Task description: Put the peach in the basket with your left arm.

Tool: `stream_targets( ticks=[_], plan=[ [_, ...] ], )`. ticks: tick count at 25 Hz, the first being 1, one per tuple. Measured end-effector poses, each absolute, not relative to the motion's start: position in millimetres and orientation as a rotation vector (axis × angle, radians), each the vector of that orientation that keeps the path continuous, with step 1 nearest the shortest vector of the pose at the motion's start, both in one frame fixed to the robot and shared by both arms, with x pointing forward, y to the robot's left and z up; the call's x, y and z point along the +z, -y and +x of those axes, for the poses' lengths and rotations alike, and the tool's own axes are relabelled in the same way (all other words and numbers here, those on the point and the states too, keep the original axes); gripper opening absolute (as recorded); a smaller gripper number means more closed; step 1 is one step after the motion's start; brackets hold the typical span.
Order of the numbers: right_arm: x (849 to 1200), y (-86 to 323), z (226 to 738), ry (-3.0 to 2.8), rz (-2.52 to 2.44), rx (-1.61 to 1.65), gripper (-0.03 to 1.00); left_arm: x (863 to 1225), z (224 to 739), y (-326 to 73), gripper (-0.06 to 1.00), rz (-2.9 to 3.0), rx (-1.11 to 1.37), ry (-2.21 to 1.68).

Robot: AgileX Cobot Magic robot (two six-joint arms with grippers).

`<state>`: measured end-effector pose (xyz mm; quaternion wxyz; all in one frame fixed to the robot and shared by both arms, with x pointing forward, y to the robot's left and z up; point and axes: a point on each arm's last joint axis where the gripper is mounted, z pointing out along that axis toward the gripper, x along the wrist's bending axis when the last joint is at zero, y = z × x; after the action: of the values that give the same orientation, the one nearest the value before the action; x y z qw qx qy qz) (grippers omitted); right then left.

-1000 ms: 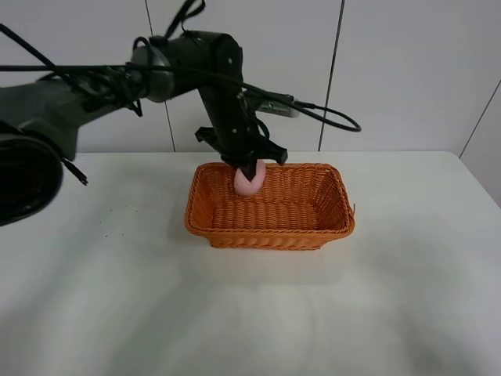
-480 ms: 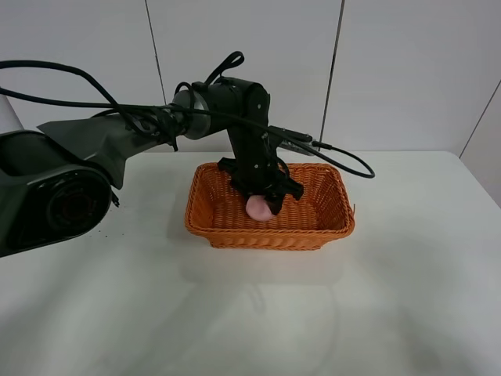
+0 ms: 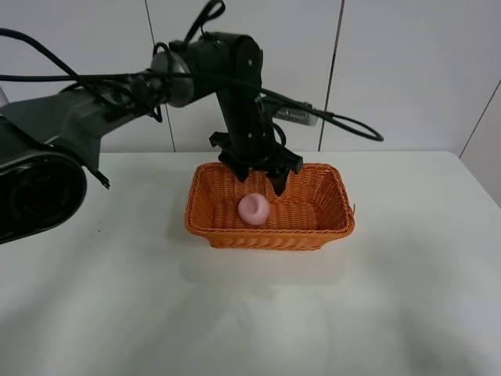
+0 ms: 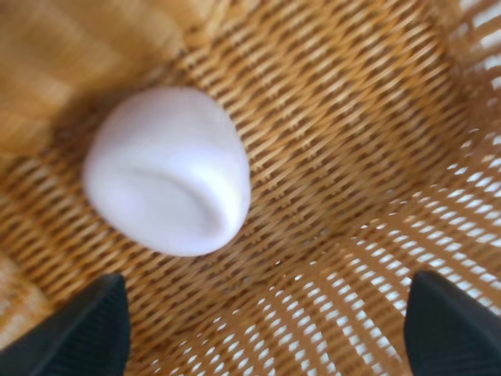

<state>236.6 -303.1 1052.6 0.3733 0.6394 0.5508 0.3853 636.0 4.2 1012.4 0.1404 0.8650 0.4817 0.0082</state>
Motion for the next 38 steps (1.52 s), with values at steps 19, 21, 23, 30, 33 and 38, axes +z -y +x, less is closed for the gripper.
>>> stream_targets(
  ticks=[19,21,23,30,33,38],
  plan=[
    [1053,303,237,-1.411,1.638,0.987,0.69,1045,712,-200,0.83,2.205,0.252,-1.829],
    [1053,303,237,-1.411,1.638,0.987,0.69,1039,715,-227,0.83,2.174,0.248,-1.901],
    [1053,303,237,-1.411,1.638,0.987,0.69,1034,717,-248,0.82,2.148,0.243,-1.956],
    [1053,303,237,-1.411,1.638,0.987,0.69,1023,716,-285,0.82,2.101,0.213,-2.066],
    [1053,303,237,-1.411,1.638,0.987,0.69,1027,712,-284,0.82,2.100,0.208,-2.064],
    [1053,303,237,-1.411,1.638,0.987,0.69,1050,695,-285,0.82,2.088,0.229,-2.051]
  ],
)
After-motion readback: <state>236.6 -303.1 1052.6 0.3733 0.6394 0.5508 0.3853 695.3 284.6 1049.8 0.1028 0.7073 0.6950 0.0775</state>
